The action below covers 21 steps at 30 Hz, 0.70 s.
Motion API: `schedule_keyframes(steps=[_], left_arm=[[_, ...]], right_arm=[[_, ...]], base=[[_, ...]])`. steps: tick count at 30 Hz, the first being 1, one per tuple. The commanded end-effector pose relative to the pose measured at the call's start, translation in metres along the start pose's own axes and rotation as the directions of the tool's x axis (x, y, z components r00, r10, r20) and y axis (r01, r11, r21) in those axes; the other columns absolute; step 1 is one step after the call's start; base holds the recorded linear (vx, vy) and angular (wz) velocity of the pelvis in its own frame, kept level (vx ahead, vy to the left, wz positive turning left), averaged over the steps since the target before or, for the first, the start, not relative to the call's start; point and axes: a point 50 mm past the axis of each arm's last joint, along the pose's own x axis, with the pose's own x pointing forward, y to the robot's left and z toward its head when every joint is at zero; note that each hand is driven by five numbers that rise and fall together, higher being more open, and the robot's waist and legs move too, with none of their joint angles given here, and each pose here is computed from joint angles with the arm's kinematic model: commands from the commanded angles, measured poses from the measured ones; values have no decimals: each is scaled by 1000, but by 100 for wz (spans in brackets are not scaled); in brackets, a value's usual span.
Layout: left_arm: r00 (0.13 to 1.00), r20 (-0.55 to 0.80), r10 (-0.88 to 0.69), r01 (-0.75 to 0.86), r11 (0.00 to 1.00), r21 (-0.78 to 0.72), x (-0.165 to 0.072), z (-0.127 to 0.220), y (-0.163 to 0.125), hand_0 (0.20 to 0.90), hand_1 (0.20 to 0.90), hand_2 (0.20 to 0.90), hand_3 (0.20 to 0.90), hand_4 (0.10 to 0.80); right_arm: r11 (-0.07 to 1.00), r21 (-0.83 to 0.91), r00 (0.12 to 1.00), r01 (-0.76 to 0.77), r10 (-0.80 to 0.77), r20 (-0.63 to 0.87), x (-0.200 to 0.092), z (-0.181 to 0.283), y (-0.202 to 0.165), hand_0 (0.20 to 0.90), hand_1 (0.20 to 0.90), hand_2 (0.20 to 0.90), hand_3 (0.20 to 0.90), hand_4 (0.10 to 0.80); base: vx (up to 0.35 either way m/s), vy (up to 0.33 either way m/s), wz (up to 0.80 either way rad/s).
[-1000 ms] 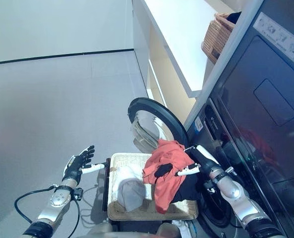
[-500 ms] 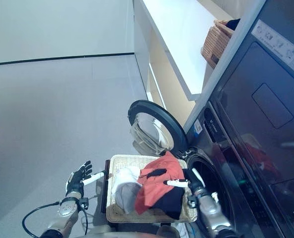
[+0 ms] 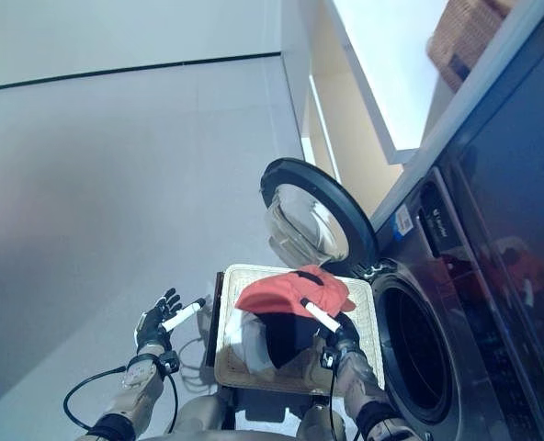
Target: Pick up the clothes and place them into the washing machine
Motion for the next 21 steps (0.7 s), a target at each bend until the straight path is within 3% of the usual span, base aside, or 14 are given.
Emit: schedule_keyframes(steps=[1,8,21], left_arm=[[948,307,-81,107,992,-69,13,74,-29,900,900,900,900,800],[922,376,-89,158,975,-157,10,92,-43,900,900,900,900,800],[905,422,-50,158,962,-224,9,108,-52,900,900,900,900,800]], right_arm=[[961,229,963,-152,92,253,12,57,55,200,200,200,200,300],[831,518,935,-200,4,354,11,80,64,200,200,200,200,300],[693,698,903,-182,-164,398,7,91,46,200,200,200,200,300]], base=[[-69,17,9],[-104,42,6],[-72,23,5]])
